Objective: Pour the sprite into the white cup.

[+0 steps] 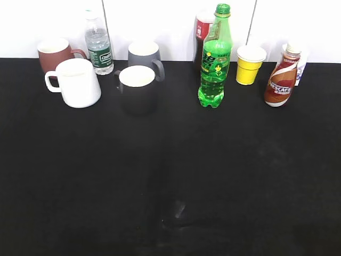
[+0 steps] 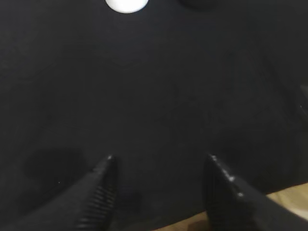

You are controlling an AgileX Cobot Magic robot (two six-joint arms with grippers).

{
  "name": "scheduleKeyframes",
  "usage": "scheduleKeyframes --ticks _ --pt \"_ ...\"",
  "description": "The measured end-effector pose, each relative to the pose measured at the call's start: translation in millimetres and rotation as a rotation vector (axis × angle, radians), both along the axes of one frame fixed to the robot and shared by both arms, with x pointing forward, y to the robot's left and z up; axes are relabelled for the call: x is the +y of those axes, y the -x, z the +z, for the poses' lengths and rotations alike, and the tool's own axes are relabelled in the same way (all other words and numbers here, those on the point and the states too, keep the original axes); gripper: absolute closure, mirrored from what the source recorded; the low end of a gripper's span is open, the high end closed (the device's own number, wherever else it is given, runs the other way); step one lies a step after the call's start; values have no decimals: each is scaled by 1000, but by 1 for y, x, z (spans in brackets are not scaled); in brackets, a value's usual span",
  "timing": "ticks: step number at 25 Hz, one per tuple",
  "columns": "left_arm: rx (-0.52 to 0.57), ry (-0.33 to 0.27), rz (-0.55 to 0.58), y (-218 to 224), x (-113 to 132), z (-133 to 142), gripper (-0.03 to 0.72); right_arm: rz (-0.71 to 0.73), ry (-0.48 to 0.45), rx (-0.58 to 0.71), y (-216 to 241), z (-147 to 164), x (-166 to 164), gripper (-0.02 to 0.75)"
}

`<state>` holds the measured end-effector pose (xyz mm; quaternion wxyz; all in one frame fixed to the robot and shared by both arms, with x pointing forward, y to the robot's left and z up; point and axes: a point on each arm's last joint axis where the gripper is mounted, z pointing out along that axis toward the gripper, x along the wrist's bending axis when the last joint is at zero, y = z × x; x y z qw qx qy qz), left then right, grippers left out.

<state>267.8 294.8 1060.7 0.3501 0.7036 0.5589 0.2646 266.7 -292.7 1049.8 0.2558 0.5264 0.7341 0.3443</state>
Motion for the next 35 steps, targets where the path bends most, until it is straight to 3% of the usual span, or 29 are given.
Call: scheduleKeyframes --ticks 3,6,9,35 --pt "-102 19 166 17 7 2 343 -265 -12 -39 5 1 -8 154" --pt "-174 23 270 29 8 2 395 -373 -29 -136 20 3 -11 155" --pt "-235 30 285 39 8 2 442 -375 -46 -219 33 3 -11 155" --pt "-235 29 286 39 8 1 445 -374 -49 -217 33 2 -10 158"
